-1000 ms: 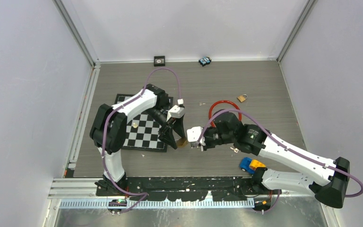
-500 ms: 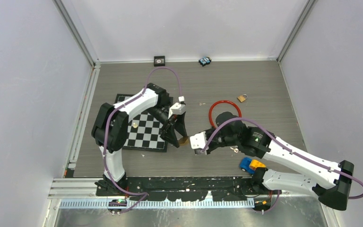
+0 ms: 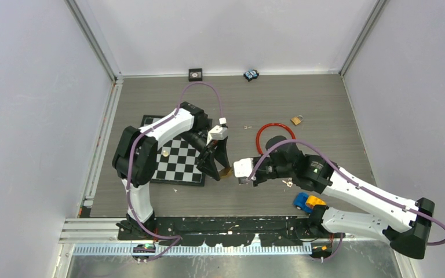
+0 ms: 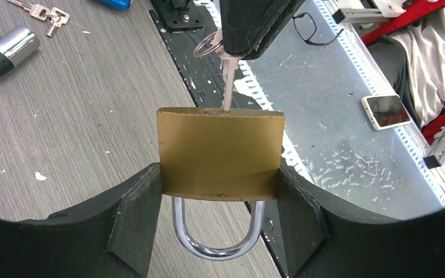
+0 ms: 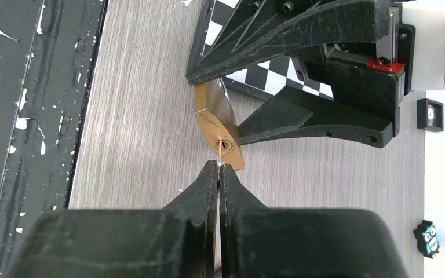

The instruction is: Unlock with the key

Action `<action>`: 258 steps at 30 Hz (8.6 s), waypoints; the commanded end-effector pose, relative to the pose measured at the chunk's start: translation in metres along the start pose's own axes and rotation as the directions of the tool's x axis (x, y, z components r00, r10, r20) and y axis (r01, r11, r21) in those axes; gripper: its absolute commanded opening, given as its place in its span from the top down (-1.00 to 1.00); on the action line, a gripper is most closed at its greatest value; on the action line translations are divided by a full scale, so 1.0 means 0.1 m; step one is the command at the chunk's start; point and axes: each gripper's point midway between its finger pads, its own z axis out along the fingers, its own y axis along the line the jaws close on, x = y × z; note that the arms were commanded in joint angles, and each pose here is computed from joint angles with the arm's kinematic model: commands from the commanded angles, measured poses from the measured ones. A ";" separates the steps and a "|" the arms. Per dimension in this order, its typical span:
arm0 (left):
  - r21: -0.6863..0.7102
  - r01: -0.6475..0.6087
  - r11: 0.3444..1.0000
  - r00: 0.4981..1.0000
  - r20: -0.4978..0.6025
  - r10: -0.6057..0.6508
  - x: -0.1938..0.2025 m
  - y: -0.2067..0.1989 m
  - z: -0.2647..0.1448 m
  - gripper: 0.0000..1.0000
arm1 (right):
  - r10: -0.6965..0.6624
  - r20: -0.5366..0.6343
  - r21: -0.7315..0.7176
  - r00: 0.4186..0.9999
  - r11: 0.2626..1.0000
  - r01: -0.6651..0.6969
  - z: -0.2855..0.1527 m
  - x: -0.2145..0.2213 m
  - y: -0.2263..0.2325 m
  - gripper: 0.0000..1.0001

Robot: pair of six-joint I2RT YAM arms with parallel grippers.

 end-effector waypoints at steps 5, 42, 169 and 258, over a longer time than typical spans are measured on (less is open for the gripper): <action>0.002 0.013 1.000 0.991 0.130 -0.014 -0.39 -0.18 -0.02 1.00 | 0.108 0.060 -0.005 0.992 0.994 -0.108 0.06 -0.12 -0.09 0.99; 0.028 0.092 0.995 0.954 0.284 -0.097 -0.59 -0.22 -0.03 1.00 | -0.194 0.030 0.049 0.980 0.980 0.193 -0.14 -0.04 -0.13 0.99; -0.182 -0.573 0.799 0.768 0.222 0.601 -0.64 -1.13 -0.07 1.00 | 0.098 0.078 -0.164 0.992 0.983 -0.084 -0.61 -0.84 -0.23 0.99; -0.149 -0.320 0.936 0.860 0.369 0.353 -0.73 -0.86 -0.23 1.00 | -0.276 -0.150 -0.242 0.949 0.941 0.236 -0.02 -0.97 -0.09 0.99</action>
